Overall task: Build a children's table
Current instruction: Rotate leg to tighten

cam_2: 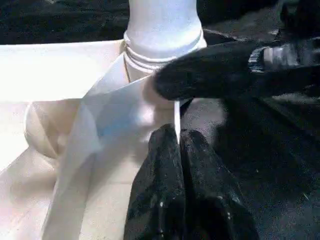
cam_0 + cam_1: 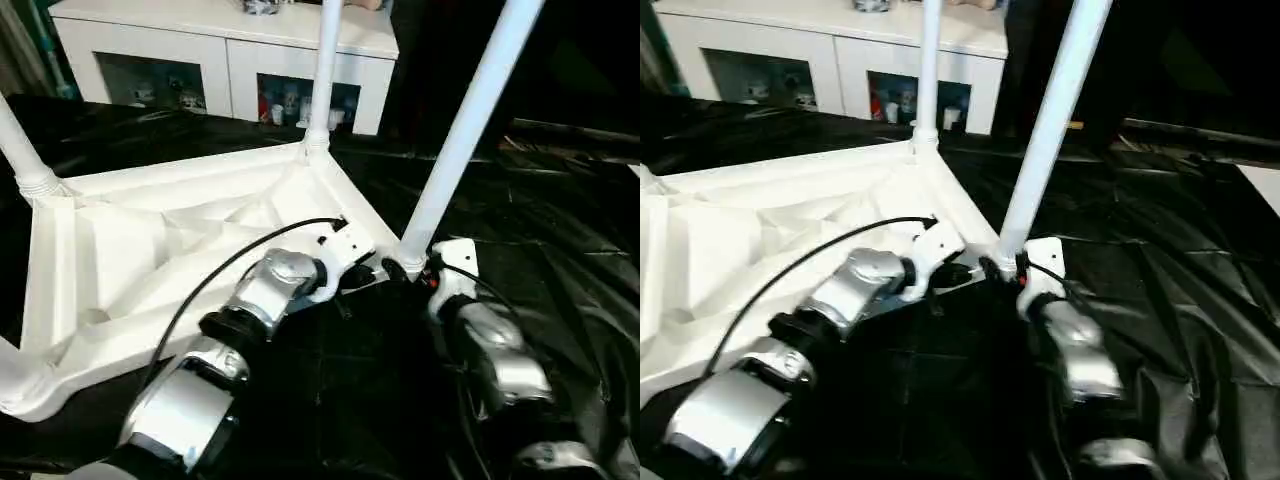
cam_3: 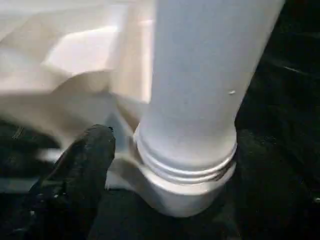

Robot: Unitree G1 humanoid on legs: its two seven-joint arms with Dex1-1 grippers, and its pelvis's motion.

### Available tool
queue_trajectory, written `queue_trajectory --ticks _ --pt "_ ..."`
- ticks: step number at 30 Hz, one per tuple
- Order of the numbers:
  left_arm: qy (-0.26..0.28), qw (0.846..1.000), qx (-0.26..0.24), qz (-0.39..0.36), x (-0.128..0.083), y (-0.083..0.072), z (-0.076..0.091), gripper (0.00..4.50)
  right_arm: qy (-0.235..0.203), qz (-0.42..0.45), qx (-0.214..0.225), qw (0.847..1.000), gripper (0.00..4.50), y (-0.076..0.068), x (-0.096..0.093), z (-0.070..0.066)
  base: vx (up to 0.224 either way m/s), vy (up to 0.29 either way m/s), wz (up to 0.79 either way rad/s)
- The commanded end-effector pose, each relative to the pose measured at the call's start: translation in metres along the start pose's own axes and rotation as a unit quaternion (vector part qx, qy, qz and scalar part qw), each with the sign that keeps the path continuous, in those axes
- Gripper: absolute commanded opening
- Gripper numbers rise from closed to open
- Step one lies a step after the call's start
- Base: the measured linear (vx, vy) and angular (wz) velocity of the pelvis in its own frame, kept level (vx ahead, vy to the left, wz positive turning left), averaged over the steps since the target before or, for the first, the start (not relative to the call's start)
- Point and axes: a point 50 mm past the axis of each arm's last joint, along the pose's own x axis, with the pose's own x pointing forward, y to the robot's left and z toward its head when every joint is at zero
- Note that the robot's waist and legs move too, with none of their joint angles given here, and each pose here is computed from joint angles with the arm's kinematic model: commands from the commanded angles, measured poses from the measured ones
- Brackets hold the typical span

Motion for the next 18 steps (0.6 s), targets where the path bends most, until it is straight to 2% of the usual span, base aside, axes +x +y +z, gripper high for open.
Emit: queue_trajectory --ticks 1,3,10,11,12,18 --pt "0.084 0.995 -0.018 -0.048 -0.005 -0.01 -0.041 0.0 0.005 0.044 -0.018 0.999 4.04 -0.001 -0.006 0.002 0.0 0.0 0.0" --pt "0.101 0.992 -0.005 -0.073 -0.014 -0.009 -0.049 0.0 0.008 0.081 -0.036 0.996 4.04 -0.006 -0.015 0.004 0.0 0.0 0.0" --pt "0.111 0.99 0.012 -0.086 -0.028 -0.004 -0.054 0.0 0.005 0.121 -0.047 0.992 4.04 -0.011 -0.026 0.009 0.0 0.0 0.0" --pt "0.112 0.99 0.009 -0.083 -0.029 -0.003 -0.054 0.43 0.005 0.126 -0.049 0.991 4.16 -0.011 -0.027 0.009 0.0 0.0 0.0" --pt "0.11 0.991 0.006 -0.079 -0.03 -0.002 -0.054 0.54 0.005 0.13 -0.05 0.99 4.16 -0.01 -0.027 0.009 0.0 0.0 0.0" --pt "0.105 0.992 0.008 -0.065 -0.03 0.0 -0.052 0.6 0.0 0.14 -0.048 0.989 4.16 -0.005 -0.025 0.011 0.0 0.0 0.0"
